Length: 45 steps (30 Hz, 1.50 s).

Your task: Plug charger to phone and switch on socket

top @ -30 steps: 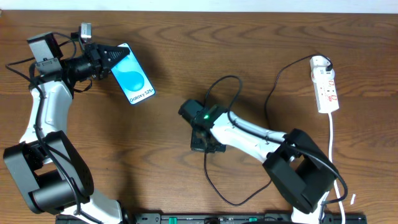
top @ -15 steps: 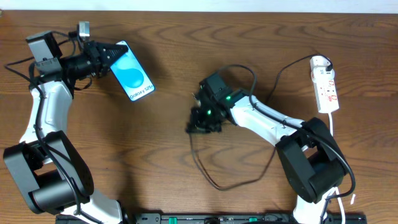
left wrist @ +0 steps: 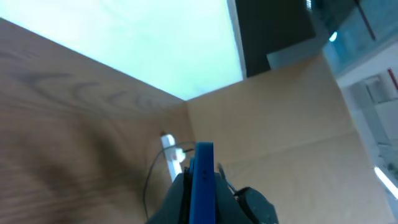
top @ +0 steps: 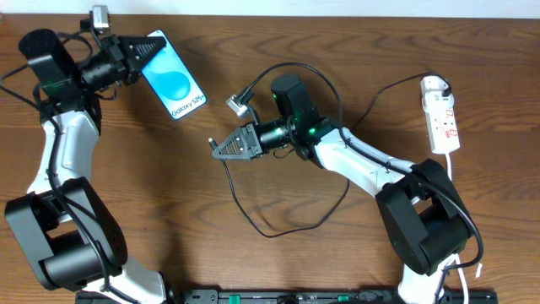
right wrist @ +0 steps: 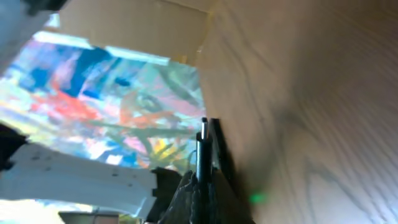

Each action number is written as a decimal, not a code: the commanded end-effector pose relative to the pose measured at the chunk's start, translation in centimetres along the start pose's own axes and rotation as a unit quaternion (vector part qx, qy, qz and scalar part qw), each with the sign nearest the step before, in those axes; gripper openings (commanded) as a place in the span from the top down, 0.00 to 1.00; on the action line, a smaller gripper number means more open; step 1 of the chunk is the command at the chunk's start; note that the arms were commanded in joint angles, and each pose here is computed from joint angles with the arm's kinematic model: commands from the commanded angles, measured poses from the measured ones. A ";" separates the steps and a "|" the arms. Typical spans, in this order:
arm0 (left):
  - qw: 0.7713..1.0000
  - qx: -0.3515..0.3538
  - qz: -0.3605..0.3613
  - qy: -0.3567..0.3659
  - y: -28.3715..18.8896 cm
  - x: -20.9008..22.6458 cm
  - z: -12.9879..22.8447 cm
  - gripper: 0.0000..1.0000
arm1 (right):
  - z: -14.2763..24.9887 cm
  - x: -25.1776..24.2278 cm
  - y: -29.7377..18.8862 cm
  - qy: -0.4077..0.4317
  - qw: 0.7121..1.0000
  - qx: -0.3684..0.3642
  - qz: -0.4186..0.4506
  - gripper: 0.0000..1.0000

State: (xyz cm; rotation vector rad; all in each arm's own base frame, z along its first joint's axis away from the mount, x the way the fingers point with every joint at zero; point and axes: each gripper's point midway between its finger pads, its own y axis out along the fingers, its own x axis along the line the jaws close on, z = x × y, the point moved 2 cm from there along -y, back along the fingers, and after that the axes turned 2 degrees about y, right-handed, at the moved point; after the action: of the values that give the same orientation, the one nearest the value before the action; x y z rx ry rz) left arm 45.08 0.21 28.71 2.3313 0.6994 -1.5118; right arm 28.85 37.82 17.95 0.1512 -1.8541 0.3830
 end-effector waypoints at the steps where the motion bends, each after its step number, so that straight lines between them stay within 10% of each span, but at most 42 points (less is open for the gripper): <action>1: 0.999 0.025 0.031 -0.020 -0.3 -3.3 0.0 0.93 | 0.3 2.4 -0.3 -0.026 0.998 0.026 -0.046 0.99; 45: 0.998 -0.006 0.064 0.012 -0.6 -7.3 -1.4 0.93 | -3.3 8.2 -1.9 -0.235 0.965 -0.051 -0.101 0.99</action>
State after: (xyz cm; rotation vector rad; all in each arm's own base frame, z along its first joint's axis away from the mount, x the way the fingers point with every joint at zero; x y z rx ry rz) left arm 43.67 -0.44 34.24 2.3148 0.5351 -1.4978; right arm 29.90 38.10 25.80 0.3699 -2.2645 0.1283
